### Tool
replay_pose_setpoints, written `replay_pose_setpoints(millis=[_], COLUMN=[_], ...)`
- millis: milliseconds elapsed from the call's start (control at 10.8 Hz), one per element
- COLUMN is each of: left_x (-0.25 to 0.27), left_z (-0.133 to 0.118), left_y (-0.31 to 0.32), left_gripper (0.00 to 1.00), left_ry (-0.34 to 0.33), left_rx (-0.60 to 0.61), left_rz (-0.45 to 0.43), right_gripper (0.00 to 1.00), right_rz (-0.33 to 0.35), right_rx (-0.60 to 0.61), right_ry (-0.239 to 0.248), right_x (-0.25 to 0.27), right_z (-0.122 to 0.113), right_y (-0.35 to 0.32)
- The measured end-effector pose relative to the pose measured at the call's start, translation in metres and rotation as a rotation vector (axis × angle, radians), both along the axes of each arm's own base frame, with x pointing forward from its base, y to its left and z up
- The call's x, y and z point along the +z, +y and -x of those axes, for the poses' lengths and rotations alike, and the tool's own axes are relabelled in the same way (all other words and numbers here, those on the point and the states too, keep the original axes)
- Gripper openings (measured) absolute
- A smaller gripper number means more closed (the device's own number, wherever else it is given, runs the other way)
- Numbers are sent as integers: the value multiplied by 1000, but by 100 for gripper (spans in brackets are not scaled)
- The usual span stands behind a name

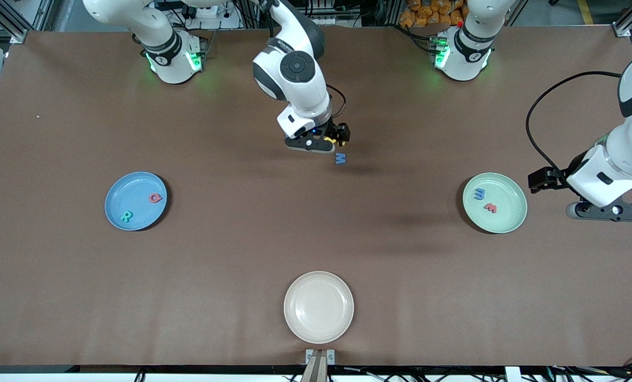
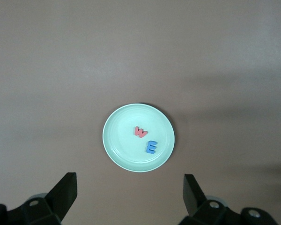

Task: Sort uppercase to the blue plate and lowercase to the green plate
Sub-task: 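Lower the right gripper and grasp the blue Z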

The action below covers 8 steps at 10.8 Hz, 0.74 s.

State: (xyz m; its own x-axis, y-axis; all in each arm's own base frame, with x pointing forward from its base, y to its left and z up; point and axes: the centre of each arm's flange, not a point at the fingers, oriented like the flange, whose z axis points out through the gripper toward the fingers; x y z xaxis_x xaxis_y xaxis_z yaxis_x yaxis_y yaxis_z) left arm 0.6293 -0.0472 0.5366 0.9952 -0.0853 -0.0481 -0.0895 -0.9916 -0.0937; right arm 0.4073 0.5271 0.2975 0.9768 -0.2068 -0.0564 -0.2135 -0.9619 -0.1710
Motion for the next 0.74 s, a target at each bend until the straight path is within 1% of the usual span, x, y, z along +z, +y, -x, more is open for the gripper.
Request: replay_pose_setpoints(millis=[186, 372, 465, 558, 651, 744], left_x=[3, 3, 4, 5, 5, 5], left_z=[-1, -1, -1, -1, -1, -1], left_y=[4, 5, 5, 4, 4, 4], left_gripper=[100, 100, 100, 100, 100, 100], left_ry=[-5, -6, -7, -9, -10, -10], left_rx=[8, 8, 9, 9, 8, 8], left_rz=[2, 2, 2, 3, 3, 3], right_gripper=[100, 100, 100, 100, 100, 100], right_rz=[-4, 25, 48, 64, 83, 113], right_rx=[14, 54, 46, 8, -26, -36], right_ry=[-21, -50, -66, -81, -85, -75], right_x=[-32, -61, -72, -77, -78, -77], right_z=[2, 8, 8, 6, 3, 3], right_y=[7, 12, 14, 18, 23, 28])
